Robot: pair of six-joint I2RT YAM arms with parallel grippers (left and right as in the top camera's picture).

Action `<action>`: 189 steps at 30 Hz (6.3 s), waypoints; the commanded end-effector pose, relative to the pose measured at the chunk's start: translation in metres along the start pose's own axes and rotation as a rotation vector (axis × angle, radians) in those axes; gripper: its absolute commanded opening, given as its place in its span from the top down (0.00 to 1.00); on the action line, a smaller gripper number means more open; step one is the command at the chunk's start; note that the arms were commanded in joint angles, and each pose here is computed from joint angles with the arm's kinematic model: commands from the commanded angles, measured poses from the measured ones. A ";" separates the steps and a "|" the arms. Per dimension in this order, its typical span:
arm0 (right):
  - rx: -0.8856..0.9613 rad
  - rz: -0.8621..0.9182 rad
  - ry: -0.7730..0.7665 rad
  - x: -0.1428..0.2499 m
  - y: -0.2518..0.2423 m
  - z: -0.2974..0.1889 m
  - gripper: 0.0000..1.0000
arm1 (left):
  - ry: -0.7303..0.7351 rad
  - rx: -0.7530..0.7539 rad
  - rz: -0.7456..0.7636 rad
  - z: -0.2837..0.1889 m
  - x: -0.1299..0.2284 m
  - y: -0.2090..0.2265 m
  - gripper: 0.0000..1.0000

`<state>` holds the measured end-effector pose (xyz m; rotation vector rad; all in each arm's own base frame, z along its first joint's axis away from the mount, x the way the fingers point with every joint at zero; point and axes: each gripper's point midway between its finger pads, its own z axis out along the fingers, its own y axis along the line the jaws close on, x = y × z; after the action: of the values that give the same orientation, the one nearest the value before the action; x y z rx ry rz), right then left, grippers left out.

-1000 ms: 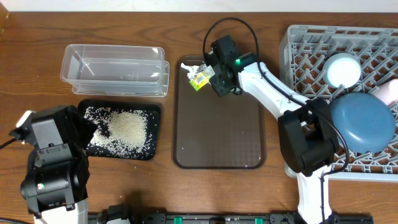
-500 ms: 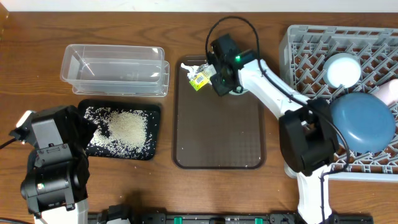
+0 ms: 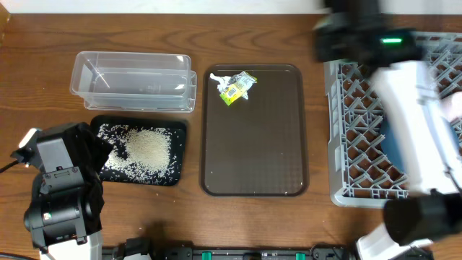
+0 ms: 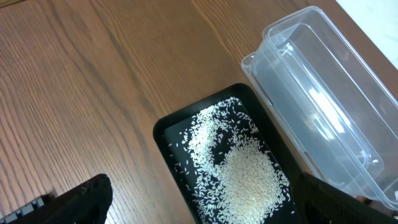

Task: Sort waste into correct bins and load items into the dishwasher rack
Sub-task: 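Lift the mint-green bowl and carry it into the rack, then lower the mint-green bowl into the rack's back corner and release, then move the right gripper from the rack to the snack wrapper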

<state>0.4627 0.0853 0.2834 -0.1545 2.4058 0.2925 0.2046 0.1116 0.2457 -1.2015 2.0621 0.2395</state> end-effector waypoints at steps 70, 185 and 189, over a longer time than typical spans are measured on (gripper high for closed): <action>-0.251 0.870 -0.558 0.165 -0.366 -0.098 0.99 | -0.012 -0.002 -0.008 -0.003 -0.004 0.001 0.06; 0.975 1.077 -0.040 0.265 -0.390 -0.139 0.99 | -0.012 -0.002 -0.008 -0.003 -0.004 0.001 0.06; 0.971 1.082 -0.029 0.271 -0.400 -0.126 0.99 | -0.012 -0.002 -0.008 -0.003 -0.004 0.001 0.06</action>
<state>0.2545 -0.3355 0.1355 1.5331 2.1081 -0.4100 0.2045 0.1116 0.2456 -1.2016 2.0624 0.2397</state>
